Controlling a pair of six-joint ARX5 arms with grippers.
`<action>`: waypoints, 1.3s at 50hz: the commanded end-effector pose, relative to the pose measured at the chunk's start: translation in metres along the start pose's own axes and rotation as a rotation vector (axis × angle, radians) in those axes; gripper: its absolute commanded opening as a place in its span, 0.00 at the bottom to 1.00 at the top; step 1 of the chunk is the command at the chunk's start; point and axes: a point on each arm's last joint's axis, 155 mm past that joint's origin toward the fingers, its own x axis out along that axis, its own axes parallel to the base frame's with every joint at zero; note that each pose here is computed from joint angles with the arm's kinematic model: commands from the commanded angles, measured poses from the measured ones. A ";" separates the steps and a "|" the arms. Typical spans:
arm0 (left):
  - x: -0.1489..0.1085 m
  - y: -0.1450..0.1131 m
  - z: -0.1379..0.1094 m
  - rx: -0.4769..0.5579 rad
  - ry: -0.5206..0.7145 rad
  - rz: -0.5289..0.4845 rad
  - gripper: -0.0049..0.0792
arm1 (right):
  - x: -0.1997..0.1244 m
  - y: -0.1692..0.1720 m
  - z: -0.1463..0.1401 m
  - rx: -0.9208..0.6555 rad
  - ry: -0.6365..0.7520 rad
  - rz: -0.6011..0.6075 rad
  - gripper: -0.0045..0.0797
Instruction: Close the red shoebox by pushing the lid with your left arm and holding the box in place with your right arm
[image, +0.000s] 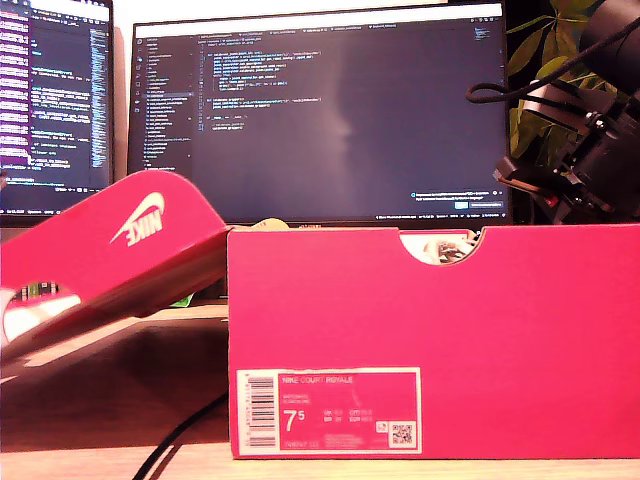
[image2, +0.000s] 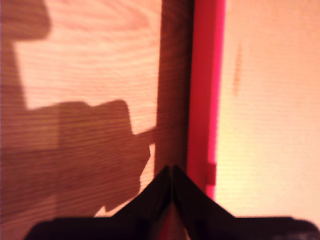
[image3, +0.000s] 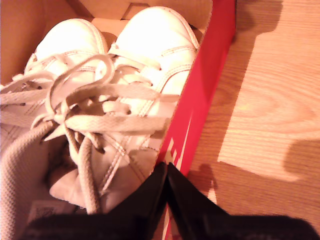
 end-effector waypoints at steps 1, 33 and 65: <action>0.002 -0.008 0.001 0.005 0.005 -0.045 0.04 | 0.002 0.009 0.004 -0.012 -0.006 0.024 0.04; -0.057 -0.097 0.042 0.146 -0.050 -0.189 0.04 | 0.004 0.030 -0.001 -0.052 0.011 0.078 0.04; -0.076 -0.203 0.006 0.356 -0.022 -0.346 0.04 | 0.006 0.088 0.003 -0.134 -0.021 0.209 0.04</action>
